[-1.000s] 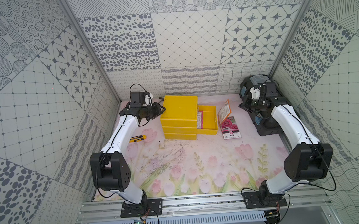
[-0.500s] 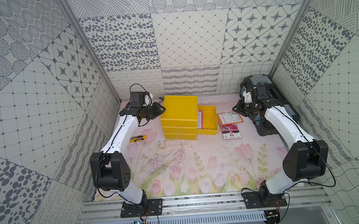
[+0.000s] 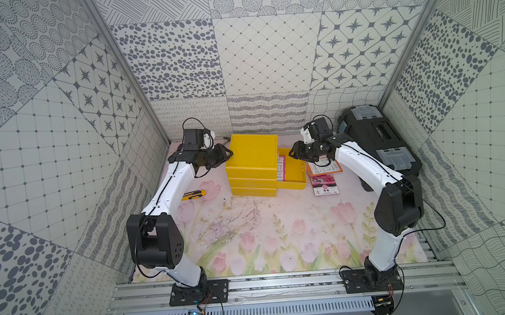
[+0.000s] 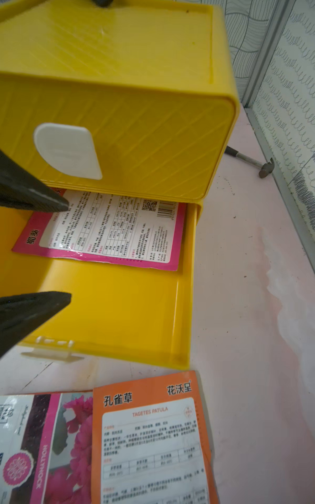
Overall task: Take the seed bags out of the drawer
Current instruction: Pick up the seed packet from the drawer.
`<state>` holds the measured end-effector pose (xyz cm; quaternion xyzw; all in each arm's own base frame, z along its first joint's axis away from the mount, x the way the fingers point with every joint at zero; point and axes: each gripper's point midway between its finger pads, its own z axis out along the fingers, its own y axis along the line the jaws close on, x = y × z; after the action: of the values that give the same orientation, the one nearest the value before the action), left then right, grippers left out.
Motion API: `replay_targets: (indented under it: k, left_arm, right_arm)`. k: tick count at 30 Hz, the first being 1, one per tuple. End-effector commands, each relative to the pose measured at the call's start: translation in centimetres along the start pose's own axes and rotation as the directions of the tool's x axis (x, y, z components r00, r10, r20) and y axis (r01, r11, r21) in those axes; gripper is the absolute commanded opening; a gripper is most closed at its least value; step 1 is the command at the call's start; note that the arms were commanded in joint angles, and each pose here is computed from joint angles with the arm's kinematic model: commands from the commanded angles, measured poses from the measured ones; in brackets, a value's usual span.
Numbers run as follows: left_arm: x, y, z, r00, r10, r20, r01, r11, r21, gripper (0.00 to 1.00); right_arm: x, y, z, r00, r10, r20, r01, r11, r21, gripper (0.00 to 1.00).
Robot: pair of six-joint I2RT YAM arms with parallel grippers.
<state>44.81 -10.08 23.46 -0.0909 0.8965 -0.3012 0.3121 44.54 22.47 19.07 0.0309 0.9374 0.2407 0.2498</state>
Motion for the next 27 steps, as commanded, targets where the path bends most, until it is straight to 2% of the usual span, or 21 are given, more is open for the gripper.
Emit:
replay_targets:
  k: [1, 13, 27]
  left_arm:
    - [2.2, 2.5, 0.3, 0.996, -0.051, -0.078, 0.044, 0.995, -0.092, 0.36]
    - [2.1, 2.4, 0.3, 0.996, -0.054, -0.076, 0.047, 0.995, -0.088, 0.36]
    - [2.1, 2.5, 0.3, 0.995, -0.056, -0.078, 0.049, 0.995, -0.088, 0.36]
  right_arm:
    - [-0.8, 0.5, 1.6, 1.000, 0.009, 0.018, -0.010, 1.000, 0.009, 0.54]
    - [-0.5, -0.1, 6.4, 0.999, 0.035, -0.027, -0.033, 0.998, 0.049, 0.56]
    - [-0.3, 0.4, 9.4, 0.997, 0.046, -0.056, -0.043, 0.998, 0.044, 0.44]
